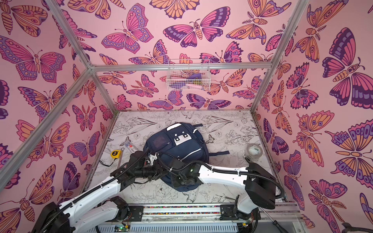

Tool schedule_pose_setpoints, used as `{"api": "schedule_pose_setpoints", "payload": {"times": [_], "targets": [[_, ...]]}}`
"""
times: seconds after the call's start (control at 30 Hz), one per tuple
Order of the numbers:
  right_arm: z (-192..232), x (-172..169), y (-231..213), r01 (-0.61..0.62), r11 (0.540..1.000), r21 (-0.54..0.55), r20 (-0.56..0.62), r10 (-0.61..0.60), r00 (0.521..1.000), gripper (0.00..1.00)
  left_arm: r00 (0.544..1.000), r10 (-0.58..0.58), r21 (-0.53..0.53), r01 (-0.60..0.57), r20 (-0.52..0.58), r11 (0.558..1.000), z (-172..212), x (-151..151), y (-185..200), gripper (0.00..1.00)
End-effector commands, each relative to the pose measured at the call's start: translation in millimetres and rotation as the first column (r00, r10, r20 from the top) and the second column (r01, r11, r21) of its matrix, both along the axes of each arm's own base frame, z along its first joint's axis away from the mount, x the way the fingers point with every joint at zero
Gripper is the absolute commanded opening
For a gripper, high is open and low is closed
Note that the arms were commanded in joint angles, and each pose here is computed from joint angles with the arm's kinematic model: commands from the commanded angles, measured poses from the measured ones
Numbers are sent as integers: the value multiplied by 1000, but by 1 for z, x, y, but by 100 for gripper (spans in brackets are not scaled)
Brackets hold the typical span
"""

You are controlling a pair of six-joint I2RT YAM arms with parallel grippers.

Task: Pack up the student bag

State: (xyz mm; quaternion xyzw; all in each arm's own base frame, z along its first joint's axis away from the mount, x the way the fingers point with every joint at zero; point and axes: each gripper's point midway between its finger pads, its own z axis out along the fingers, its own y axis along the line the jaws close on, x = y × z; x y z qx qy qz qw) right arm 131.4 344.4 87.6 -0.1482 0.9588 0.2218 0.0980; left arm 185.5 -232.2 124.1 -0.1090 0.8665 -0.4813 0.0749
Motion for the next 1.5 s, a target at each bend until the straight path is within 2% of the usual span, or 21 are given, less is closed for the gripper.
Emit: {"api": "schedule_pose_setpoints", "payload": {"times": [0.0, 0.1, 0.2, 0.27, 0.4, 0.5, 0.7, 0.9, 0.97, 1.03, 1.23, 1.37, 1.47], "targets": [[6, 4, 22, -20, 996, 87, 5, 20, 1000, 22, 999, -23, -13, 23, 26, 1000, 4, 0, -4, 41], [-3, 5, 24, -18, 998, 68, -5, 19, 1000, 23, 999, -23, -13, 23, 27, 1000, 4, 0, -4, 41], [-7, 8, 25, -15, 999, 49, 2, 15, 1000, 31, 999, -24, -13, 24, 30, 1000, 3, 0, -3, 41], [-8, 11, 26, -10, 999, 38, 10, 10, 1000, 26, 999, -26, -12, 26, 27, 1000, 2, -1, -3, 41], [-7, 14, 23, 1, 1000, 3, 22, -1, 1000, 8, 999, -26, -15, 26, 32, 1000, 3, -2, -3, 41], [-3, 13, 19, 4, 1000, -7, 26, -4, 1000, 1, 999, -23, -12, 24, 36, 1000, 2, -1, -2, 43], [21, 3, 10, -21, 1000, 15, 40, 20, 999, 0, 999, -26, 17, 25, 29, 1000, -5, -1, 1, 46], [29, -4, -9, -41, 993, -110, 56, 48, 997, 0, 999, -17, 24, 16, 43, 1000, 0, 5, -1, 48], [31, -6, -10, -45, 992, -115, 53, 52, 997, 0, 998, -9, 26, 7, 57, 1000, 3, 9, -1, 48], [32, -7, -9, -48, 992, -117, 52, 54, 997, 0, 998, -8, 30, 6, 69, 1000, 6, 13, -2, 45], [35, -8, -15, -54, 984, -168, 53, 63, 997, 0, 996, -2, 60, -3, 85, 998, 3, 21, -3, 25], [34, -5, -35, -30, 969, -245, 67, 47, 997, 0, 994, 14, 113, -26, 106, 993, -2, 25, 4, 2], [33, -4, -53, -9, 953, -304, 83, 36, 996, 0, 992, 39, 156, -57, 118, 986, -6, 26, 13, 0]]}}
